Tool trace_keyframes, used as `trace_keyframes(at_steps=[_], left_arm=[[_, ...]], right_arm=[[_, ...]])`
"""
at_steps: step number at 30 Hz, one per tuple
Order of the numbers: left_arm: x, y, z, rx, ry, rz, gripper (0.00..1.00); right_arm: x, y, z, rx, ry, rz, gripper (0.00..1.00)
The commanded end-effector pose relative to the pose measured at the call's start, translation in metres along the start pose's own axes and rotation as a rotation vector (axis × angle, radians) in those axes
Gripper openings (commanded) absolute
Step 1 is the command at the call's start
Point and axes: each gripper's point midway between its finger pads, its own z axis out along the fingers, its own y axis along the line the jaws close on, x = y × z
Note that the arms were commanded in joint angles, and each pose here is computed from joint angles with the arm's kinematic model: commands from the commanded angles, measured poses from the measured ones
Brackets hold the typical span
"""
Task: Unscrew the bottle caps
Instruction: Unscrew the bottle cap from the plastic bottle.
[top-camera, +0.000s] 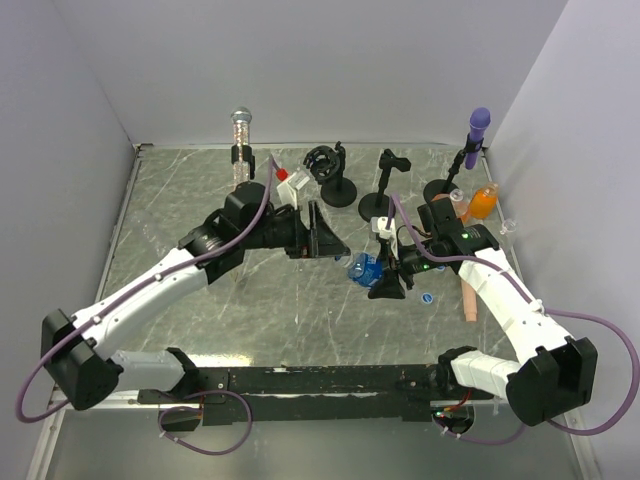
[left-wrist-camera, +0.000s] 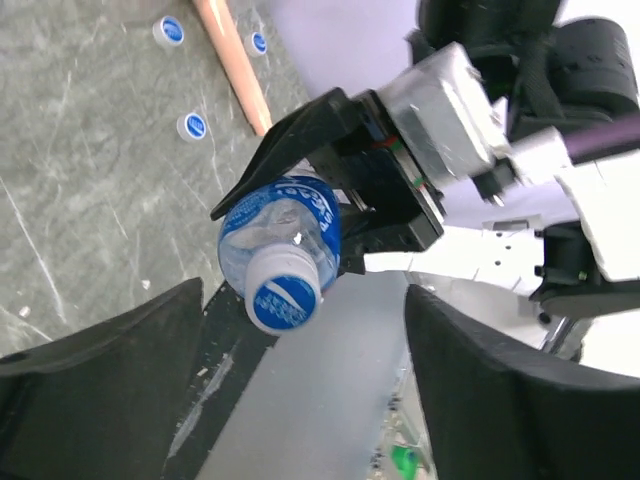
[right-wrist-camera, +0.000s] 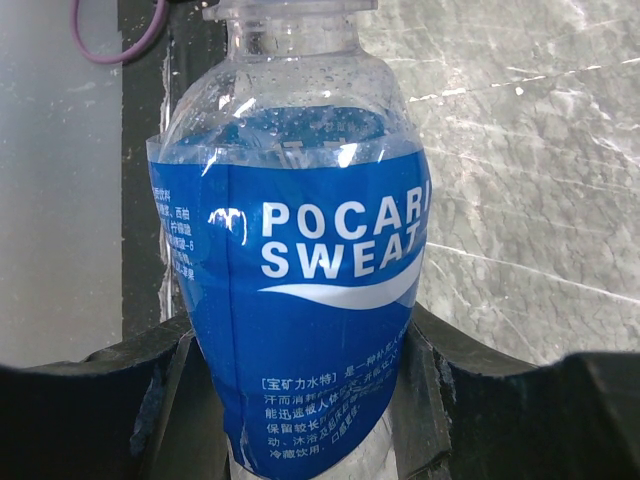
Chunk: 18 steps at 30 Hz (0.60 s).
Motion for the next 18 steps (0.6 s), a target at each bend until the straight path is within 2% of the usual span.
trace_keyframes(at_steps=[1, 3, 6, 12, 14, 18], left_arm=[[-0.006, -0.014, -0.021, 0.040, -0.068, 0.212, 0.90], [-0.003, 0.004, -0.028, -0.018, -0.074, 0.376, 0.99], [0.004, 0.029, -0.040, -0.044, -0.120, 0.658, 0.97], [0.024, 0.006, -0.074, 0.210, -0.420, 1.238, 0.96], [0.023, 0.000, -0.076, 0.241, -0.472, 1.335, 0.97], [0.013, -0.005, -0.053, 0.275, -0.358, 1.405, 0.97]], right_arm=[[-0.012, 0.005, -0.002, -0.016, -0.036, -0.053, 0.27], [-0.013, 0.004, -0.002, -0.017, -0.036, -0.054, 0.27], [-0.013, 0.005, -0.002, -0.022, -0.039, -0.055, 0.27], [-0.014, 0.006, -0.002, -0.023, -0.041, -0.056, 0.27], [-0.014, 0.005, -0.002, -0.020, -0.041, -0.058, 0.27], [-0.013, 0.005, -0.002, -0.021, -0.038, -0.054, 0.27]])
